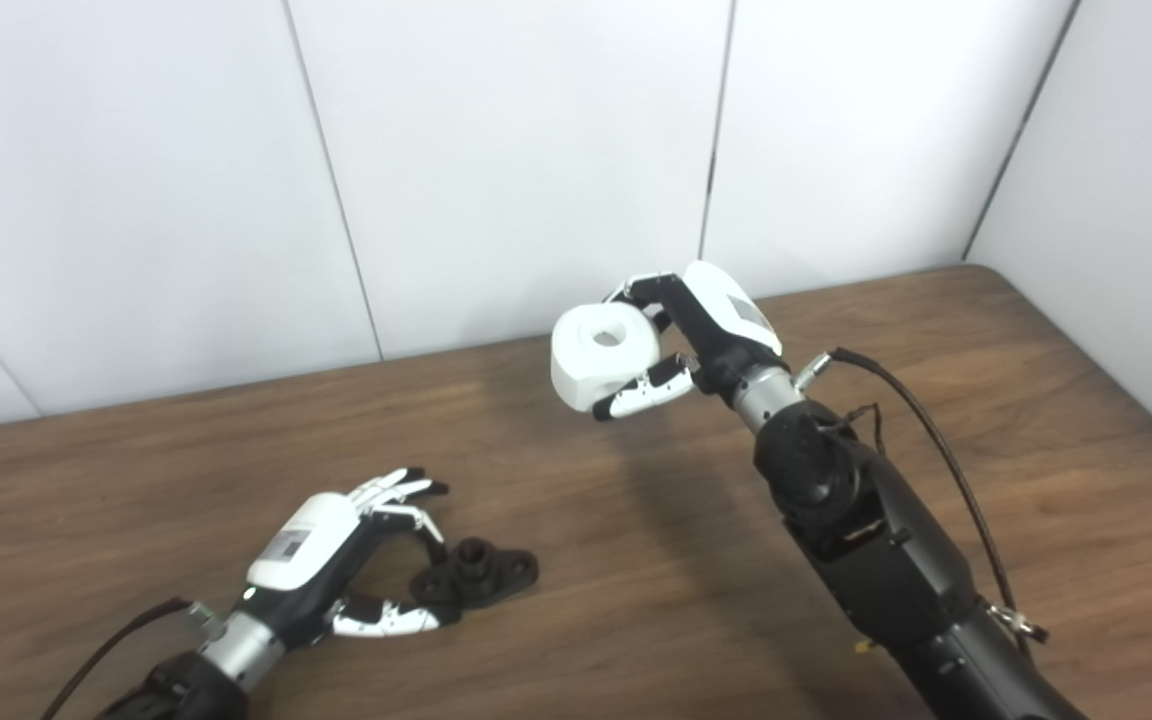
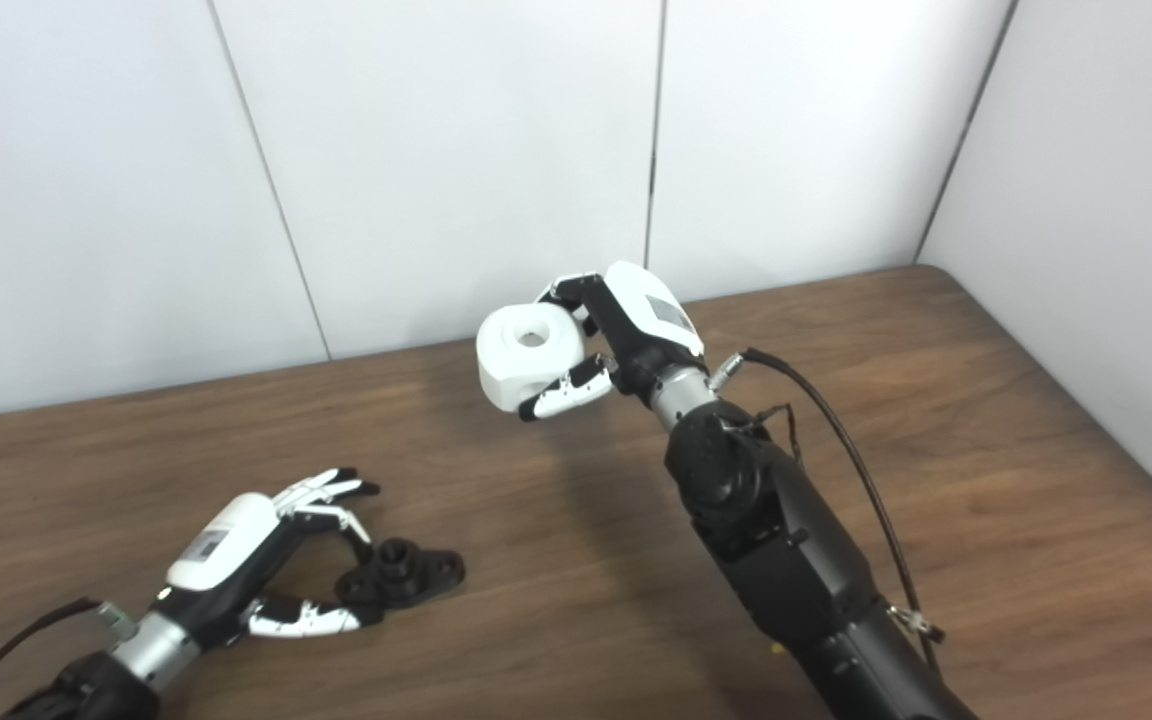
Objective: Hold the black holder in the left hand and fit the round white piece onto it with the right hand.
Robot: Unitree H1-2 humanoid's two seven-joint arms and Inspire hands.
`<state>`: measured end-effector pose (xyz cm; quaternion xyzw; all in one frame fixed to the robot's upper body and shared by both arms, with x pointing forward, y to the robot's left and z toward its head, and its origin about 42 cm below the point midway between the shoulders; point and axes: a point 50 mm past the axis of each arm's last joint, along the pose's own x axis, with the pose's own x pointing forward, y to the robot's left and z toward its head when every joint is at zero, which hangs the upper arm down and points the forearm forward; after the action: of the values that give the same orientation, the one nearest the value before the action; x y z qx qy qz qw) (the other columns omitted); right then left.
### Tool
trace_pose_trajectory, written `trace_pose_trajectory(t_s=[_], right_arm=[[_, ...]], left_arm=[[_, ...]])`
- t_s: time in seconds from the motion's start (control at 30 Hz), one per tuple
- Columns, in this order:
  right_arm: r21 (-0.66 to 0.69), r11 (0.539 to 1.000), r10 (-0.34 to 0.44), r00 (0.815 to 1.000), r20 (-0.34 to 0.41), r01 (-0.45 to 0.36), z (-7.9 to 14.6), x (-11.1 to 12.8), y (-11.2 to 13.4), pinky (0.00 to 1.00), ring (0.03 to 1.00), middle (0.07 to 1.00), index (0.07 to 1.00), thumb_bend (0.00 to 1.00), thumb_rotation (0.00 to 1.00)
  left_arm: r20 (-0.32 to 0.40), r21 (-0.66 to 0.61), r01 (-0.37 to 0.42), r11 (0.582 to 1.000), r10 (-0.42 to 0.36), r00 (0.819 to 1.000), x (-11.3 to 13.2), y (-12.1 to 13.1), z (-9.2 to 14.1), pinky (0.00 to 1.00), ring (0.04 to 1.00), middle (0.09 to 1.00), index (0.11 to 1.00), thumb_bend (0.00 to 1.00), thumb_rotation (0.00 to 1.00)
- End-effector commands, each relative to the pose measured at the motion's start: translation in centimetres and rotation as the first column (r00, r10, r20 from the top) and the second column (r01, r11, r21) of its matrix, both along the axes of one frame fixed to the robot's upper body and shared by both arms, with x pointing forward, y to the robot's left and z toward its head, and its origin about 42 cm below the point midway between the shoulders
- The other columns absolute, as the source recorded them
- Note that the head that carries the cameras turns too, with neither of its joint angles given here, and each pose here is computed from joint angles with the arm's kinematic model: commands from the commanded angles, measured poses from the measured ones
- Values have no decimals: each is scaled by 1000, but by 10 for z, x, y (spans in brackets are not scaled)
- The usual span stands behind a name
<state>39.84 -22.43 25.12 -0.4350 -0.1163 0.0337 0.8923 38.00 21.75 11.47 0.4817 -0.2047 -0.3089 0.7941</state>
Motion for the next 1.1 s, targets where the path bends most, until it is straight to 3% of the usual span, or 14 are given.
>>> trace_pose_trajectory(t_s=[0.0,0.2,0.57,1.07], right_arm=[[1,998,59,996,65,-59,18,-3,11,629,738,727,481,521,136],[10,993,117,992,41,-117,10,-12,24,646,738,720,480,523,135],[25,978,206,978,-17,-205,-4,-24,45,619,735,729,480,521,133],[33,962,272,962,5,-272,4,-24,53,592,728,717,479,521,134]], left_arm=[[-167,248,28,968,15,986,-28,10,-55,927,947,873,484,524,57],[-183,253,29,967,18,983,-27,1,-53,974,966,890,485,524,58],[-183,250,34,968,13,983,-22,-16,-49,972,975,903,484,525,63],[-184,237,29,971,15,983,-22,-25,-48,986,973,899,485,524,59]])
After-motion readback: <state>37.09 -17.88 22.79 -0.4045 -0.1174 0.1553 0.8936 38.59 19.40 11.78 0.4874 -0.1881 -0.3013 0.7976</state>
